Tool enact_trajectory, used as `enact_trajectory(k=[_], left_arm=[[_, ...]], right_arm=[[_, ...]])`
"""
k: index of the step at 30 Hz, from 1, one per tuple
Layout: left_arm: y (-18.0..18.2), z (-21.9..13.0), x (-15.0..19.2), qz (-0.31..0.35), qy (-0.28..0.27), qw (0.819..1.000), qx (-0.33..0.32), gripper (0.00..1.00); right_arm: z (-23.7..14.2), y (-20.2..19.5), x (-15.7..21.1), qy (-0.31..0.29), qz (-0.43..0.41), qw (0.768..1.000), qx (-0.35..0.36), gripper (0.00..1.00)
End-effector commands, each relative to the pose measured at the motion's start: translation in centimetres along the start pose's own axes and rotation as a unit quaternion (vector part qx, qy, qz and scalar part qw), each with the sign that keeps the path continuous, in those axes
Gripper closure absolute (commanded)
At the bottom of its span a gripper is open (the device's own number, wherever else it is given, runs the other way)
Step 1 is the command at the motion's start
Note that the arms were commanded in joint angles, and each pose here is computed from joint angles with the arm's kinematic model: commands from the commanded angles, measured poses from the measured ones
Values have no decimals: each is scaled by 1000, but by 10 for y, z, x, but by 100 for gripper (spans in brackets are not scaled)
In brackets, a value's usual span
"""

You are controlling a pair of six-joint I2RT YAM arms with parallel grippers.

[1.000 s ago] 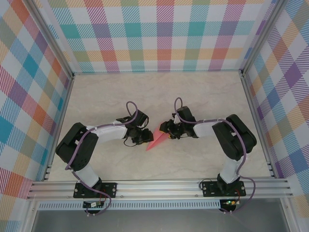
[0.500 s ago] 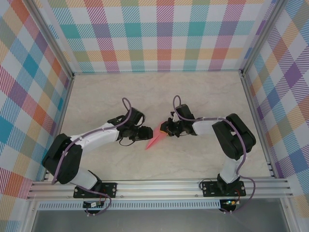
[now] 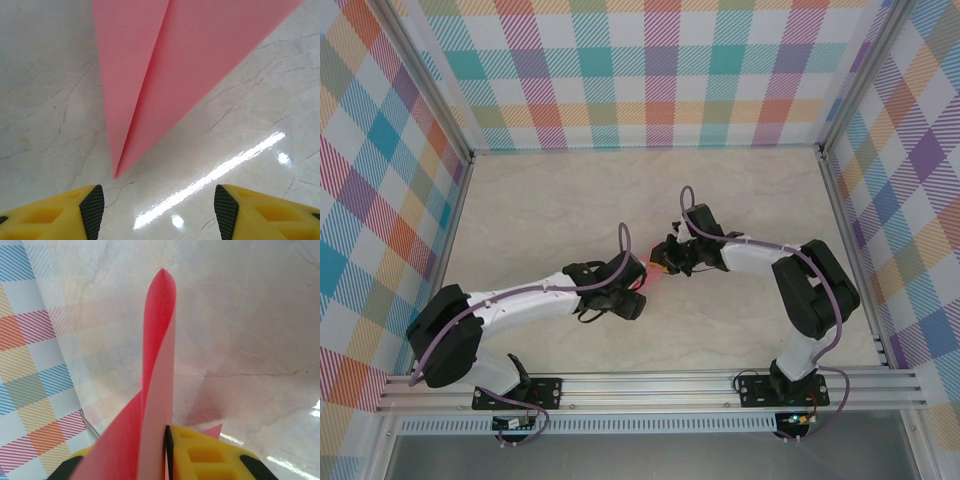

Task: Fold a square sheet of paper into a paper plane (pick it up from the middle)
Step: Turn over the paper at the center of the table.

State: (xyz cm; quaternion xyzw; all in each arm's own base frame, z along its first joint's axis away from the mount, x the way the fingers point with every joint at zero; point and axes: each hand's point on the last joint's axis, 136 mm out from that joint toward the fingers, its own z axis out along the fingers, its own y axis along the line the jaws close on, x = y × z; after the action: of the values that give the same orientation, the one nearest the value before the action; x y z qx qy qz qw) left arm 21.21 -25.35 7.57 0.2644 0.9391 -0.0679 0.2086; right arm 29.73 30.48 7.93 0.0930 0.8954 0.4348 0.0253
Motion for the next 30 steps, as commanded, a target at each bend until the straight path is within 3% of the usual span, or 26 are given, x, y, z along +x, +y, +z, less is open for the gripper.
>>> enact_trajectory(k=[1,11,19,30], left_arm=[[7,-2,-8,44,-8,997,-61,37],[17,14,-16,102,3,981,-165,42],[12,19,-17,127,-2,976,-179,50],[13,15,-20,137,-14,971,-197,76]], right_arm=[[-9,13,5,8,0,1000,1,83],[-16,20,8,10,1,1000,-3,83],[-18,23,8,11,4,1000,-4,82],[-19,23,8,11,5,1000,1,81]])
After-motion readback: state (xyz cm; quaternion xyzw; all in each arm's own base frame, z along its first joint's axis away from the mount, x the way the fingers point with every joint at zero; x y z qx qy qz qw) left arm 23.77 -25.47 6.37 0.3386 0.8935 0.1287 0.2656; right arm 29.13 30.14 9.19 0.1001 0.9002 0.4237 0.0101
